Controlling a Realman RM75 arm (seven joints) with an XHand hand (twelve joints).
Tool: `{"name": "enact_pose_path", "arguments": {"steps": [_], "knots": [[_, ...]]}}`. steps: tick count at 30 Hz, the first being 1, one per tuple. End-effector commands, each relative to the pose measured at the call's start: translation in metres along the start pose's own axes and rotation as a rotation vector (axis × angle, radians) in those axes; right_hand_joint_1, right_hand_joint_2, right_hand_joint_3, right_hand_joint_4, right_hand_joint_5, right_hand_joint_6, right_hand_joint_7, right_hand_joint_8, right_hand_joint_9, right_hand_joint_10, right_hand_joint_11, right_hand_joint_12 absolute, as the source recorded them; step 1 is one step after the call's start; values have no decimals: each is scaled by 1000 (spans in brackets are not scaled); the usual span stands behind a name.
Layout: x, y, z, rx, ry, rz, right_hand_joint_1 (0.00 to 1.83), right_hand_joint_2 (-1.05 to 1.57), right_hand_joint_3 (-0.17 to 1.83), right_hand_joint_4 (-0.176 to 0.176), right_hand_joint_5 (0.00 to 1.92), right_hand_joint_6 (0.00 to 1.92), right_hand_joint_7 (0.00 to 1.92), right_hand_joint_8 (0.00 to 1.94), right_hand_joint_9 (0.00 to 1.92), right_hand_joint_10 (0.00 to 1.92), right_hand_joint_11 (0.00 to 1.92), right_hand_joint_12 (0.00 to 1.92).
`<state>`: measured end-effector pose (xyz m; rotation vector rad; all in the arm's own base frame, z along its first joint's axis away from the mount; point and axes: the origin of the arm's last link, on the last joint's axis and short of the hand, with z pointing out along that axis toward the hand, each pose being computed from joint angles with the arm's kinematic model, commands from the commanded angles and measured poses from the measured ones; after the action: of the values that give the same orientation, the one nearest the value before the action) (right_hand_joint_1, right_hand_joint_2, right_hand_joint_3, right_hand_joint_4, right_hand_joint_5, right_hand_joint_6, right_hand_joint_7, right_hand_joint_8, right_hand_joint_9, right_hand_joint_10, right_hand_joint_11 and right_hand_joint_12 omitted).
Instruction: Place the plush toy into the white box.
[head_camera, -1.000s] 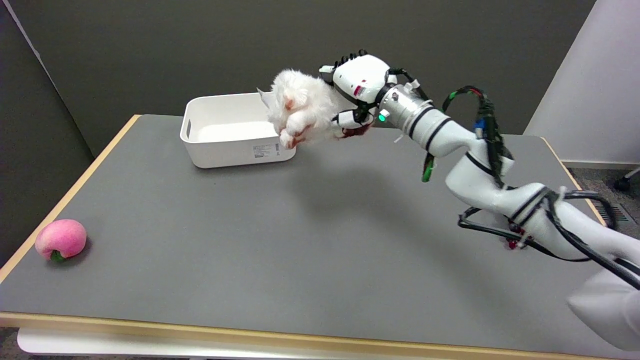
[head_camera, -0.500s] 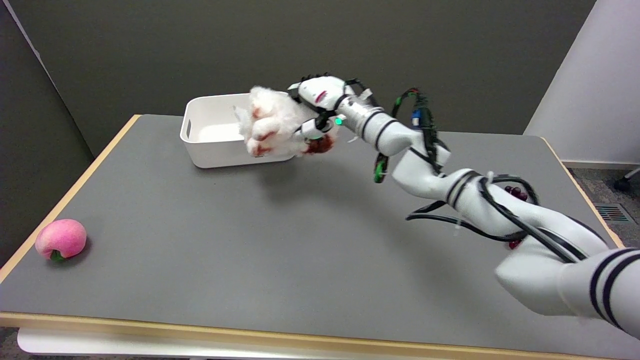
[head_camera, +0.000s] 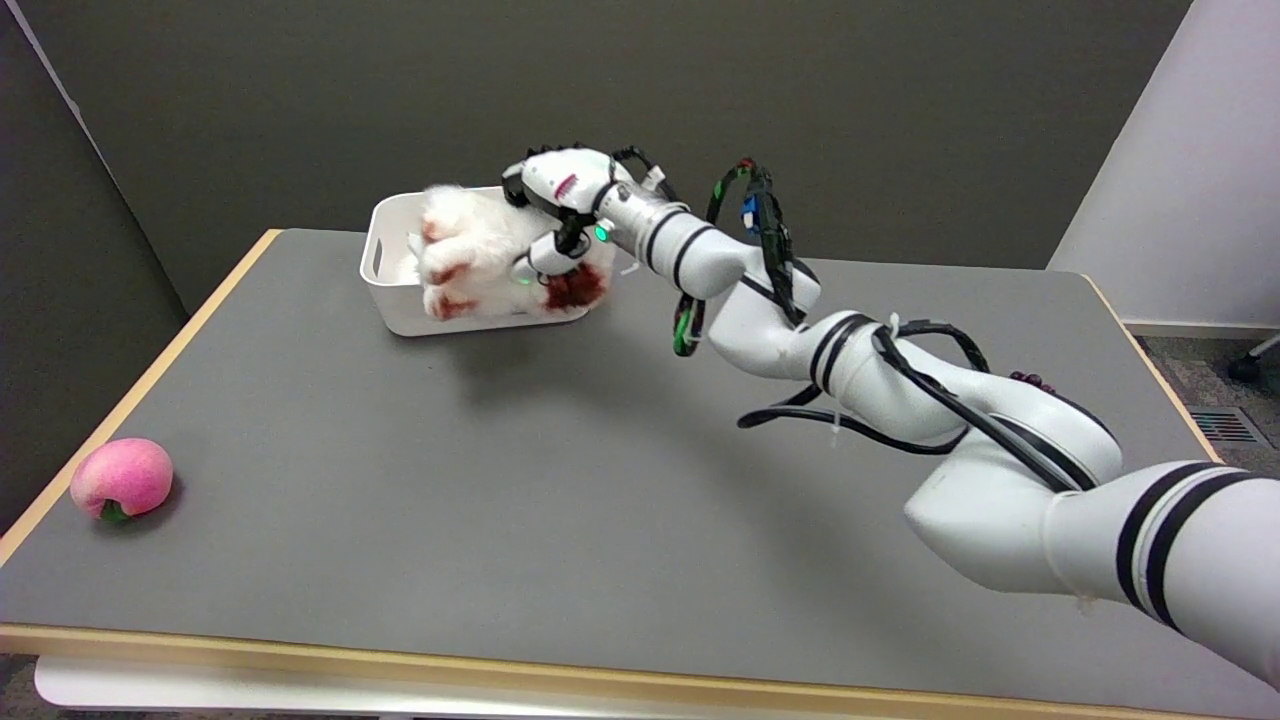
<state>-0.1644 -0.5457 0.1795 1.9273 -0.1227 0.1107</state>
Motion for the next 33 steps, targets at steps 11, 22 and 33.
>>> {"name": "enact_pose_path", "arguments": {"steps": [11,22,33], "knots": [[48,-12,26,-8,101,-68,1196,1107,315,-161,560,1531,885,1340,787,1350,677,1674],[29,6,26,-88,114,-238,1189,1179,195,-166,532,1540,859,1373,800,1264,653,1638],[32,23,19,-176,171,-181,1171,1171,256,-147,507,1581,820,1439,734,1357,560,1799]]}}
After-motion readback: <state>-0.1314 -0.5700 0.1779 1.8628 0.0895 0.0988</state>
